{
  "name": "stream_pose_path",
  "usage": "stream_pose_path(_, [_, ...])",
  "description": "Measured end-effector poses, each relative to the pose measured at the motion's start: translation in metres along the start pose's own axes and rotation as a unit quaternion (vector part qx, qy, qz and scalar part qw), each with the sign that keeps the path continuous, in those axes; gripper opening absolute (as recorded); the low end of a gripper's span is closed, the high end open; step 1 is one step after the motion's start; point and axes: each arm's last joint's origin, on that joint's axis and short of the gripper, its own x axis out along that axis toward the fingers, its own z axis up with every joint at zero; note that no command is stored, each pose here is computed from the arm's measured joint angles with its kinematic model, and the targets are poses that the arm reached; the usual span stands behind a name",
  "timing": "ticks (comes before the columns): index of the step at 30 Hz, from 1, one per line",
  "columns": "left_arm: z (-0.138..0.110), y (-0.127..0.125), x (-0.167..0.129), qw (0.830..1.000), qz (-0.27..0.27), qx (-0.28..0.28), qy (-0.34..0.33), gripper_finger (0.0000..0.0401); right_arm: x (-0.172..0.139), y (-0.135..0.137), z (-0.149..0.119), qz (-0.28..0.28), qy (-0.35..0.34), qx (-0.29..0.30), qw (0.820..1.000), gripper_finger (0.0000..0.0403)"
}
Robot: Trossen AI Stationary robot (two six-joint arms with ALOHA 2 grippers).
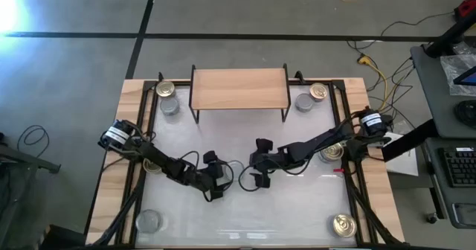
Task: Stack canned seafood by type on shelf
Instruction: Put the green tuna can on the shelf
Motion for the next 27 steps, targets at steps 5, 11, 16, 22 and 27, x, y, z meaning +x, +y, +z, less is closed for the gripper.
stream_pose_path(5, [0.000,0.000,0.000,1.000,0.001,0.003,-0.001,0.0369,0.003,-0.008,0.002,-0.113,-0.033,0.004,0.993,0.0368])
stream_pose_path(11, [0.003,0.001,-0.003,1.000,0.000,0.002,-0.003,0.0369,0.017,-0.005,-0.001,-0.104,-0.041,0.018,0.994,0.0368])
stream_pose_path(16, [0.005,0.002,-0.005,1.000,0.004,0.006,-0.002,0.0369,0.019,0.004,-0.003,-0.018,-0.027,0.032,0.999,0.0368])
stream_pose_path(22, [0.006,0.005,-0.009,1.000,0.008,0.016,0.010,0.0369,0.011,0.013,-0.002,0.060,-0.013,0.039,0.997,0.0368])
stream_pose_path(27, [0.008,0.006,-0.013,1.000,0.005,0.022,0.018,0.0369,0.003,0.006,0.007,0.002,-0.047,0.030,0.998,0.0368])
